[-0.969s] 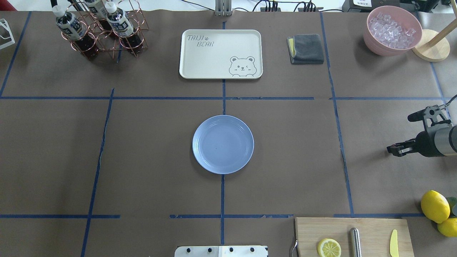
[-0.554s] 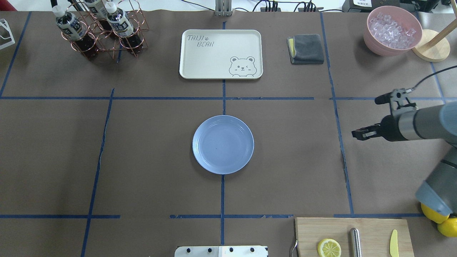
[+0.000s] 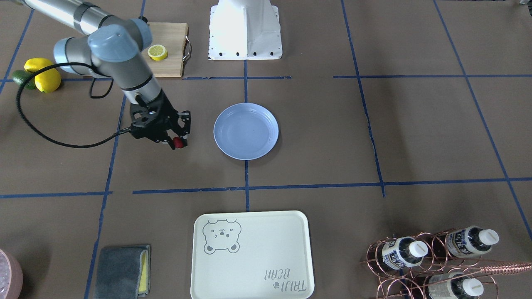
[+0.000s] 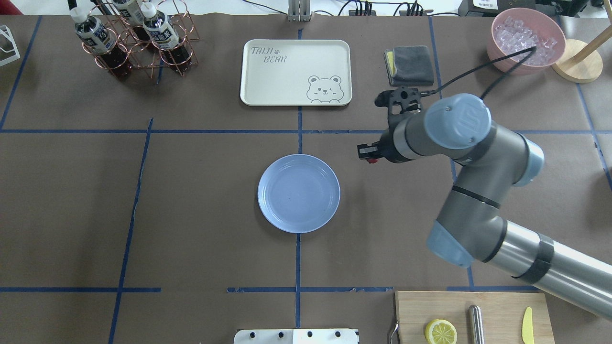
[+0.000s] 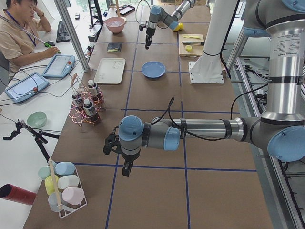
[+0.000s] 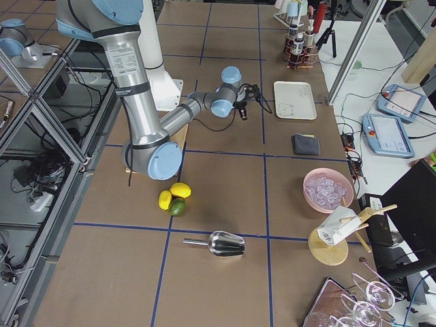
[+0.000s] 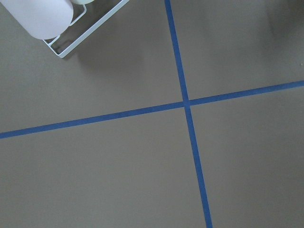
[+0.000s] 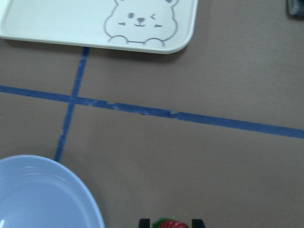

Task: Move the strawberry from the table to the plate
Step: 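Carry the strawberry with the right gripper over the blue plate, then lower the strawberry onto the plate and open the right gripper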

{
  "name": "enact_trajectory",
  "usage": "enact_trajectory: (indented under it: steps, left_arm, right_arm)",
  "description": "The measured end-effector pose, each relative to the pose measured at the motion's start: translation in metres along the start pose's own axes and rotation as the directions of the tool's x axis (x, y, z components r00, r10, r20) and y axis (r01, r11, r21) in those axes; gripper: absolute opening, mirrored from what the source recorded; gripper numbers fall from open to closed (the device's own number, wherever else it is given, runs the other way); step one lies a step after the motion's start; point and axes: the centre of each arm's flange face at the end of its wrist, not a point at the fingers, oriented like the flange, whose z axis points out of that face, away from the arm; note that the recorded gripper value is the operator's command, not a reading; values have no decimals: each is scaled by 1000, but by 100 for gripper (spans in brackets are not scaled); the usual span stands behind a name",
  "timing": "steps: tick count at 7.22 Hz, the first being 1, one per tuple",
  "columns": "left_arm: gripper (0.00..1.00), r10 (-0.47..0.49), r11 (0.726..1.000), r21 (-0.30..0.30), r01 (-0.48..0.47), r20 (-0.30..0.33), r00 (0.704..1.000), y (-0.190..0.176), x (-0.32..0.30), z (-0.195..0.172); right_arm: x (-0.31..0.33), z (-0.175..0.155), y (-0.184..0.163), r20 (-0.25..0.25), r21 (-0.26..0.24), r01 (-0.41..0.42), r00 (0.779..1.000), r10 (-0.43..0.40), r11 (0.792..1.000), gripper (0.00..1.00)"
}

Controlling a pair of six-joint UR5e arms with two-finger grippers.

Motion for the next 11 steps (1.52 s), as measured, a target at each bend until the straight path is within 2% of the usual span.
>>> enact_trajectory:
  steps: [2, 5, 8, 9, 10, 11]
  left_arm:
    - [100, 1, 1000, 1, -1, -1, 1000, 0, 0, 0]
    - [100, 2, 1000, 0, -2, -2, 1000, -1, 1, 0]
    - [100, 0, 1000, -2, 0, -2, 1000, 0, 0, 1]
    - [100, -1, 1000, -3, 1, -2, 1000, 0, 0, 2]
    - [100, -2, 1000, -4, 2, -2, 1000, 1, -1, 2]
    - [100, -3, 1000, -4, 3, -2, 1000, 1, -1, 2]
  right_arm:
    - [-86, 6, 14, -70, 5, -28, 997, 28, 1000, 0]
    - [-145, 64, 43, -161, 0, -37, 986, 37, 999, 0]
    - [-161, 80, 65, -175, -18, -39, 984, 36, 999, 2]
    - [-161, 82, 67, -177, -20, -39, 984, 35, 999, 16]
    - [-161, 82, 67, -177, -20, -39, 984, 34, 999, 18]
    - [-161, 82, 67, -177, -20, -37, 984, 33, 999, 39]
